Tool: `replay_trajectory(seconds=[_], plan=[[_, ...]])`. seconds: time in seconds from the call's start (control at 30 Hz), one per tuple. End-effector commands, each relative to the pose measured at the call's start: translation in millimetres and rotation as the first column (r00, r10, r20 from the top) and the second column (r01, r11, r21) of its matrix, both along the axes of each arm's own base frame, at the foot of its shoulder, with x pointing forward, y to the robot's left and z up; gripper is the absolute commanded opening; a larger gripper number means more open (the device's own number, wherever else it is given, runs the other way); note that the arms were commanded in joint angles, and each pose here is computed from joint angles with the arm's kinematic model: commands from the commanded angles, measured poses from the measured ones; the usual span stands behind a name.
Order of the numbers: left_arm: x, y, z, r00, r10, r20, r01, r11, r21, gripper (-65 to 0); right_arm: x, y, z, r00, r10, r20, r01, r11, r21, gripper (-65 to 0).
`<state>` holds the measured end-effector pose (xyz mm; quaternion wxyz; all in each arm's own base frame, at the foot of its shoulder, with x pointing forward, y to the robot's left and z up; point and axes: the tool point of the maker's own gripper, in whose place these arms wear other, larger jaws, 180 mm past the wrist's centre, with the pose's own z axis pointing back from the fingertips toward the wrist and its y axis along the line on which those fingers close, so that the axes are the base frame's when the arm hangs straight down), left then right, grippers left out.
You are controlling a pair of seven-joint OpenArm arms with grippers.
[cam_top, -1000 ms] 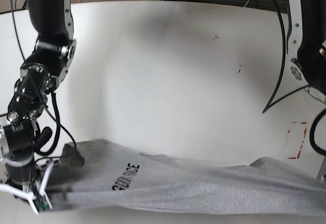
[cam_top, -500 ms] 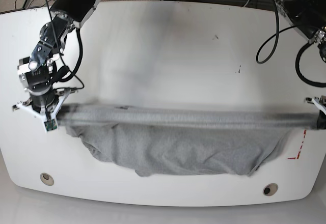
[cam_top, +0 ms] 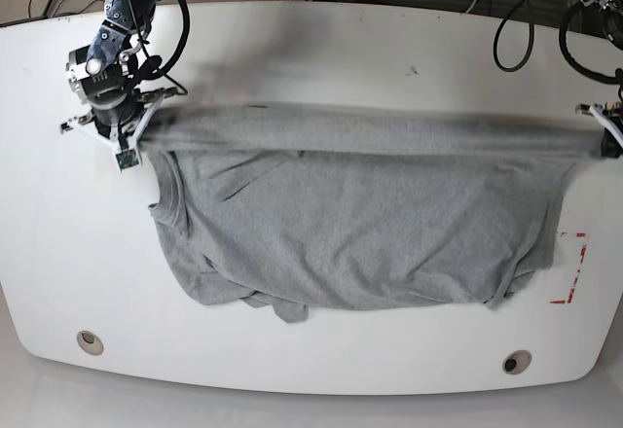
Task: Fold the T-shirt properly
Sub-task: 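Lay the shirt flat and drag its edge back with both grippers, then open both grippers and release the shirt edge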
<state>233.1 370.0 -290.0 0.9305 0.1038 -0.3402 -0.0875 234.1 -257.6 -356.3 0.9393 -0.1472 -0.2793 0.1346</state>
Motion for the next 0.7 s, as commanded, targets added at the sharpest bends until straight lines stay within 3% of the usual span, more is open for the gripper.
replay_trajectory(seconds=[0.0, 0.4, 0.67], plan=[[-14, 9, -1, 1.0, 0.004, -0.031, -0.002, 0.999, 0.044, -64.0, -5, -10, 6, 1.0, -0.011, 0.005, 0.011, 0.999, -0.039, -64.2], [-55, 19, -23, 0.988, 0.027, -0.155, -0.012, 0.995, 0.097, -64.0, -37, -9, -13, 0.997, -0.01, -0.083, 0.007, 0.999, -0.038, -64.2], [-39, 16, -21, 0.99, 0.012, -0.14, 0.005, 0.993, 0.118, -64.0, -34, -8, -13, 0.997, -0.007, -0.079, 0.004, 0.999, -0.037, -64.2]])
